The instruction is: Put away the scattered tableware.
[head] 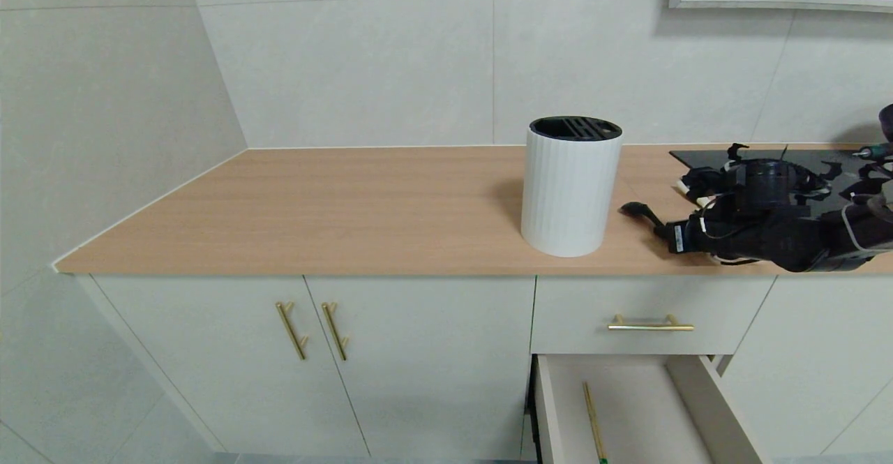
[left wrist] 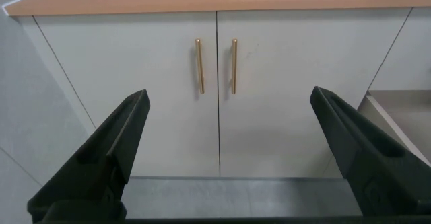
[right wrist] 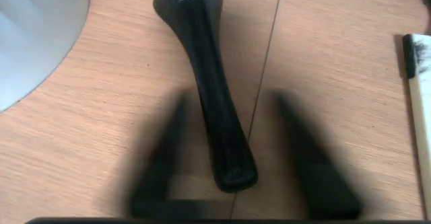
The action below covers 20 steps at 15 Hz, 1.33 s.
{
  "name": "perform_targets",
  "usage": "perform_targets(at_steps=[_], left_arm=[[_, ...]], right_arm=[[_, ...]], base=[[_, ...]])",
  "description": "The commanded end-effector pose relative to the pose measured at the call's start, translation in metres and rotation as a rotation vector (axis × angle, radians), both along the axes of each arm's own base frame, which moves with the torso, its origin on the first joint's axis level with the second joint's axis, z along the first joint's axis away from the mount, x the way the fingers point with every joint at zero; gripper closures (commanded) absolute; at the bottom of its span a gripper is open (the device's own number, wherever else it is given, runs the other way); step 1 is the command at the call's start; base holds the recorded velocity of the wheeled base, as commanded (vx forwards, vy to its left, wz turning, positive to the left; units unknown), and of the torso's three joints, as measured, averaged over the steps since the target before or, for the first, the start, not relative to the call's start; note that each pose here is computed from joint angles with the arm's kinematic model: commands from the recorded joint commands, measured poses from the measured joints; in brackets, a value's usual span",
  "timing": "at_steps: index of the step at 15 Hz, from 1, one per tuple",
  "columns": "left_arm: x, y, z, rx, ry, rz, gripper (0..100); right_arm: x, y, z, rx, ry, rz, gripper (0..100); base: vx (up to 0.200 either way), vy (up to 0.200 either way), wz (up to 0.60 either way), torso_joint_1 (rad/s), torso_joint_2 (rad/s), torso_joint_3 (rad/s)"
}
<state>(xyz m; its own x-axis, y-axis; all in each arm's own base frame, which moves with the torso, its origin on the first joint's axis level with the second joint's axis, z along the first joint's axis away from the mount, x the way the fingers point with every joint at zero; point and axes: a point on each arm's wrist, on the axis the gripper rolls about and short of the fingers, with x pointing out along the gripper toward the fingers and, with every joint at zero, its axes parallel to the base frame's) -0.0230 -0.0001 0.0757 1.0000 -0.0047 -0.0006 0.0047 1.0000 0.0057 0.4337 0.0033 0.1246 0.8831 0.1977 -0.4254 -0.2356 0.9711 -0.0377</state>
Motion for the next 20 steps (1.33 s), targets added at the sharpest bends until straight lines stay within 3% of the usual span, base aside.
perform_targets(at_steps=[1, 7, 12, 15, 16, 20], left_arm=[[0.000, 0.000, 0.000, 0.000, 0.001, 0.000, 0], [0.000, 0.000, 0.000, 0.000, 0.001, 0.000, 0], [0.000, 0.000, 0.000, 0.000, 0.001, 0.000, 0], [0.000, 0.000, 0.000, 0.000, 0.001, 0.000, 0], [0.000, 0.000, 0.000, 0.000, 0.001, 0.000, 0], [0.000, 0.000, 0.000, 0.000, 0.001, 0.000, 0]], right_arm=[[-0.001, 0.000, -0.001, 0.000, 0.008, 0.001, 100], [-0.009, 0.008, 0.019, 0.039, 0.094, -0.025, 100], [-0.041, 0.029, 0.055, 0.087, 0.185, -0.242, 100], [-0.084, 0.042, 0.076, 0.145, 0.209, -0.270, 100], [-0.115, 0.044, 0.088, 0.156, 0.197, -0.256, 100], [-0.173, 0.049, 0.092, 0.172, 0.204, -0.216, 100]], base=[[0.000, 0.000, 0.00, 0.000, 0.00, 0.000], [0.000, 0.000, 0.00, 0.000, 0.00, 0.000], [0.000, 0.000, 0.00, 0.000, 0.00, 0.000], [0.000, 0.000, 0.00, 0.000, 0.00, 0.000], [0.000, 0.000, 0.00, 0.000, 0.00, 0.000], [0.000, 0.000, 0.00, 0.000, 0.00, 0.000]])
